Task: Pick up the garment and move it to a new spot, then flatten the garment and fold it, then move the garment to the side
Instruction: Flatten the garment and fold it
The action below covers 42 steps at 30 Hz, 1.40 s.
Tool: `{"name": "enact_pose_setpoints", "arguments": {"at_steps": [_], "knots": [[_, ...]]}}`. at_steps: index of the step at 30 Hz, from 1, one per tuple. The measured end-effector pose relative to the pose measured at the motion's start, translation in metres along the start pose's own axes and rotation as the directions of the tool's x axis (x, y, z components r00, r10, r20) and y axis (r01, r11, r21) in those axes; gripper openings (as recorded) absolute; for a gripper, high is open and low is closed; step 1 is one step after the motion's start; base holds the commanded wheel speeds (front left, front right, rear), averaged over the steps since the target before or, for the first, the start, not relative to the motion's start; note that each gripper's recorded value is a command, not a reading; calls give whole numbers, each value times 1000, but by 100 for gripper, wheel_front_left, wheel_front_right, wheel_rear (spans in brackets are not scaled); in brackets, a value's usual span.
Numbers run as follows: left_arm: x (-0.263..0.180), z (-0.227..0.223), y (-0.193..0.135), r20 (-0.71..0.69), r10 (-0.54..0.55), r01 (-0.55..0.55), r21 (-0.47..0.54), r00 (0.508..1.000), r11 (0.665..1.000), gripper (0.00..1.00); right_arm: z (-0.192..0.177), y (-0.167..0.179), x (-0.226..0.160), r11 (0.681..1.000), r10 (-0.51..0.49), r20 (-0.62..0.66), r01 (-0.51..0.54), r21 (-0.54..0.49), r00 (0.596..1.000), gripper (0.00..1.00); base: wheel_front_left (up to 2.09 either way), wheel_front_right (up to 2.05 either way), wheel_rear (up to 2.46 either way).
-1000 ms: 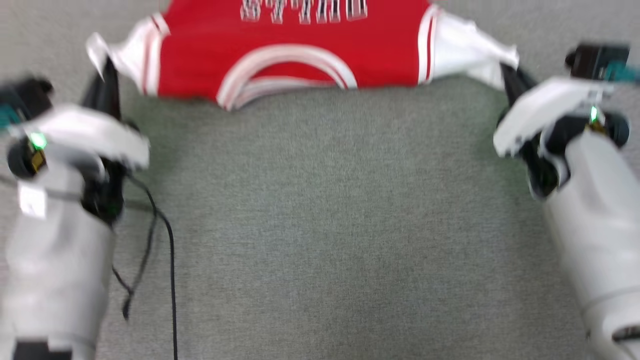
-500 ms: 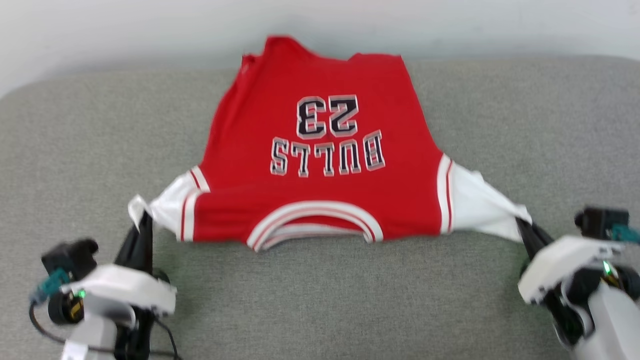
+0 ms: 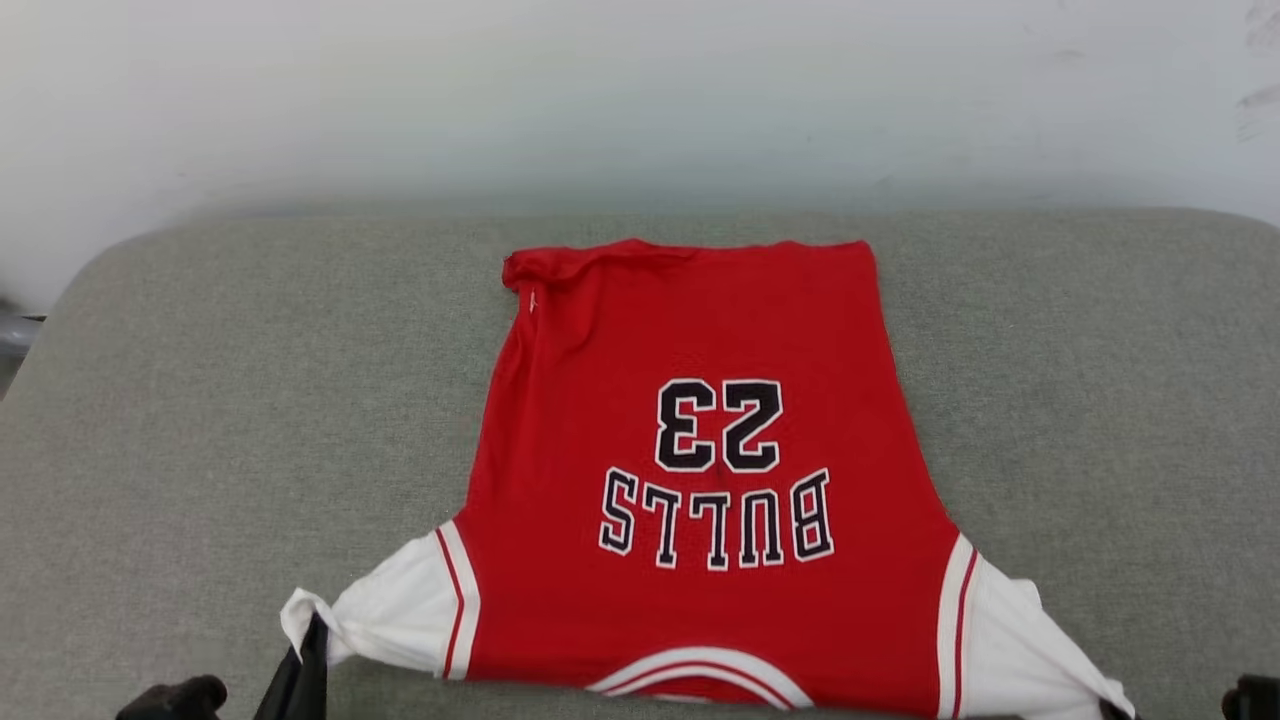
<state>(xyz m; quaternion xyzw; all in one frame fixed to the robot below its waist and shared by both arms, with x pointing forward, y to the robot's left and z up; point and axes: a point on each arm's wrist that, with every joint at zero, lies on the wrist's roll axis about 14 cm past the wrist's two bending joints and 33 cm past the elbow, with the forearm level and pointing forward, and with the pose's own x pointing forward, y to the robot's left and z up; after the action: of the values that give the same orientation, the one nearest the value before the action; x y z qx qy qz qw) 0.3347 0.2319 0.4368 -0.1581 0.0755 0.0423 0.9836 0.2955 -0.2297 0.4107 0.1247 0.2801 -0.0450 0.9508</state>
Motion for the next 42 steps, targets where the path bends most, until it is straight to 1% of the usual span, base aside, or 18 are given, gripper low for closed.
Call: {"name": "enact_pose_setpoints", "arguments": {"at_steps": [4, 6, 8, 11, 12, 13, 14, 15, 17, 20, 24, 27, 30, 33, 36, 39, 42], "knots": [[-21, -10, 4, -38, 16, -16, 4, 999, 1000, 0, -21, -8, -23, 1000, -19, -71, 19, -1, 997, 0, 0, 0, 0], [-31, -17, 6, -64, 28, -28, 6, 998, 1000, 0, -35, -11, -31, 1000, -19, -115, 22, 20, 993, 0, 0, 0, 0], [-38, -20, 6, -73, 28, -28, 4, 997, 1000, 0, -46, -11, -36, 1000, -19, -146, 22, 17, 989, 0, 0, 0, 0], [-42, -22, 1, -75, 15, -14, 6, 997, 1000, 0, -50, -9, -36, 1000, -17, -158, 17, 1, 987, 0, 0, 0, 0], [-42, -21, -1, -73, 9, -8, 3, 997, 1000, 0, -51, -9, -36, 1000, -16, -159, 16, 2, 987, 11, 0, 0, 0], [-42, -21, -4, -70, 0, 1, 4, 998, 1000, 0, -51, -7, -34, 1000, -13, -159, 13, 0, 987, 31, 0, 0, 0], [-42, -21, -8, -68, -10, 10, 4, 998, 1000, 0, -50, -4, -32, 1000, -2, -151, 2, -3, 988, 100, 0, 0, 0], [-42, -21, -11, -68, -20, 21, 5, 997, 1000, 0, -44, 2, -29, 1000, 15, -128, -15, 3, 992, 100, 0, 0, 0], [-40, -18, -18, -57, -39, 40, 7, 998, 999, 0, -30, 10, -20, 999, 34, -78, -35, -22, 996, 100, 0, 0, 0], [-36, -15, -29, -47, -66, 67, 9, 997, 998, 0, 9, 21, -6, 998, 61, 69, -59, -36, 996, 100, 0, 0, 0], [-29, -7, -37, -18, -82, 82, 17, 996, 996, 0, 51, 30, 17, 996, 75, 202, -65, -58, 977, 100, 0, 0, 0], [-21, 1, -44, 13, -98, 98, 26, 995, 995, 0, 86, 38, 39, 995, 82, 291, -64, -71, 953, 100, 0, 0, 0], [-11, 9, -54, 38, -123, 122, 37, 992, 992, 0, 113, 46, 68, 994, 94, 328, -70, -82, 940, 100, 0, 0, 0], [0, 15, -60, 59, -139, 137, 47, 988, 989, 0, 130, 54, 101, 993, 105, 306, -81, -90, 946, 100, 0, 0, 0], [13, 18, -65, 74, -148, 144, 55, 986, 988, 0, 144, 64, 138, 991, 120, 252, -99, -92, 960, 100, 0, 0, 0], [24, 18, -67, 79, -151, 147, 58, 985, 988, 0, 139, 72, 175, 988, 124, 113, -112, -103, 986, 100, 0, 0, 0], [34, 17, -65, 75, -147, 142, 68, 986, 988, 0, 139, 84, 207, 985, 128, -17, -129, -118, 992, 100, 0, 0, 0]]}}
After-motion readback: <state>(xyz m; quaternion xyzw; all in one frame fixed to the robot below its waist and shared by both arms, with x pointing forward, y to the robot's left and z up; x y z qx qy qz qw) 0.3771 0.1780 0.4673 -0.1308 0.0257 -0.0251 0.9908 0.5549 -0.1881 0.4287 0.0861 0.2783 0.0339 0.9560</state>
